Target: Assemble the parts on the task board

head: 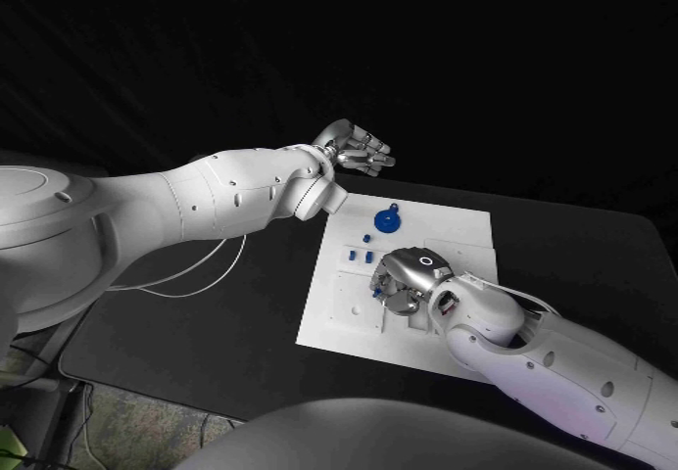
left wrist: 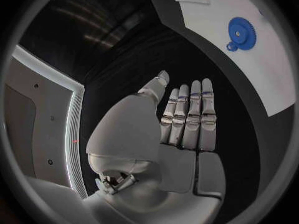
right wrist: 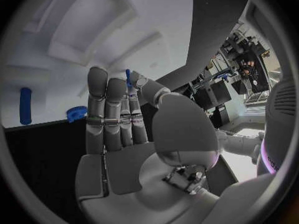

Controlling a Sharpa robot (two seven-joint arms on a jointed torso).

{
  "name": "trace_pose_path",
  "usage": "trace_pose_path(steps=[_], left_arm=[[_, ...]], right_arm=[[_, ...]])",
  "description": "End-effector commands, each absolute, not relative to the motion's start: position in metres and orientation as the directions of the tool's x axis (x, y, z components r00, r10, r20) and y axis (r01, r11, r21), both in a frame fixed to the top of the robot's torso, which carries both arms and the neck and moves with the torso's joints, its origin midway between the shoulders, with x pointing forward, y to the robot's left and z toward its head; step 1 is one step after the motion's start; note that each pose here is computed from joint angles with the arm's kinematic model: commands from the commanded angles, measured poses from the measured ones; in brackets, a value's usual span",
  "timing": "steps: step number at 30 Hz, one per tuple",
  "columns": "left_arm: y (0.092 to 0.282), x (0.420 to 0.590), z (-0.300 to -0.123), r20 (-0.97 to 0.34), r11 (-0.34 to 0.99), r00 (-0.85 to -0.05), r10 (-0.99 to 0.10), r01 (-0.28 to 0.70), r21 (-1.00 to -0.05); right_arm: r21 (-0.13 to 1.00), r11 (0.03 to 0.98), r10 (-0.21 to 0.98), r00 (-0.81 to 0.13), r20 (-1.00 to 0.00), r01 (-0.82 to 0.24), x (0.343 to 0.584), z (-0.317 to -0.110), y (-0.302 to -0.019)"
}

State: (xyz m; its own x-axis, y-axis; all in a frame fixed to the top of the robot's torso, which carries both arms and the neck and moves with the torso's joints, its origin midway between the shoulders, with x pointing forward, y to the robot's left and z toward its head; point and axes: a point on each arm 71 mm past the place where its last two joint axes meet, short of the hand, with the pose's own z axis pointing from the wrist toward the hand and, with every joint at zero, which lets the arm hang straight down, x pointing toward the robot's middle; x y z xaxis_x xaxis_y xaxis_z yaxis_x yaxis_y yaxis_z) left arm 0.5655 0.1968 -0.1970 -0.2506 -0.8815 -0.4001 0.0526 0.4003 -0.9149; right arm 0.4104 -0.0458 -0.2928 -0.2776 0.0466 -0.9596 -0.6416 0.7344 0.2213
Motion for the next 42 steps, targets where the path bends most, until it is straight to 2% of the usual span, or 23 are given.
trace_pose_path(steps=[1, 31, 42], left_arm=[[0.194, 0.565, -0.196, -0.392, 0.390, -0.261, -0.882, 0.061, -0.919], [0.192, 0.566, -0.197, -0.389, 0.389, -0.270, -0.881, 0.056, -0.919], [0.193, 0.566, -0.197, -0.389, 0.390, -0.273, -0.880, 0.052, -0.919]], right_arm=[[0.209, 0.730, 0.027, -0.278, -0.960, -0.651, 0.409, -0.295, -0.045], [0.193, 0.741, -0.007, -0.295, -0.955, -0.643, 0.408, -0.307, -0.040], [0.236, 0.742, 0.052, -0.297, -0.954, -0.628, 0.409, -0.306, -0.044]])
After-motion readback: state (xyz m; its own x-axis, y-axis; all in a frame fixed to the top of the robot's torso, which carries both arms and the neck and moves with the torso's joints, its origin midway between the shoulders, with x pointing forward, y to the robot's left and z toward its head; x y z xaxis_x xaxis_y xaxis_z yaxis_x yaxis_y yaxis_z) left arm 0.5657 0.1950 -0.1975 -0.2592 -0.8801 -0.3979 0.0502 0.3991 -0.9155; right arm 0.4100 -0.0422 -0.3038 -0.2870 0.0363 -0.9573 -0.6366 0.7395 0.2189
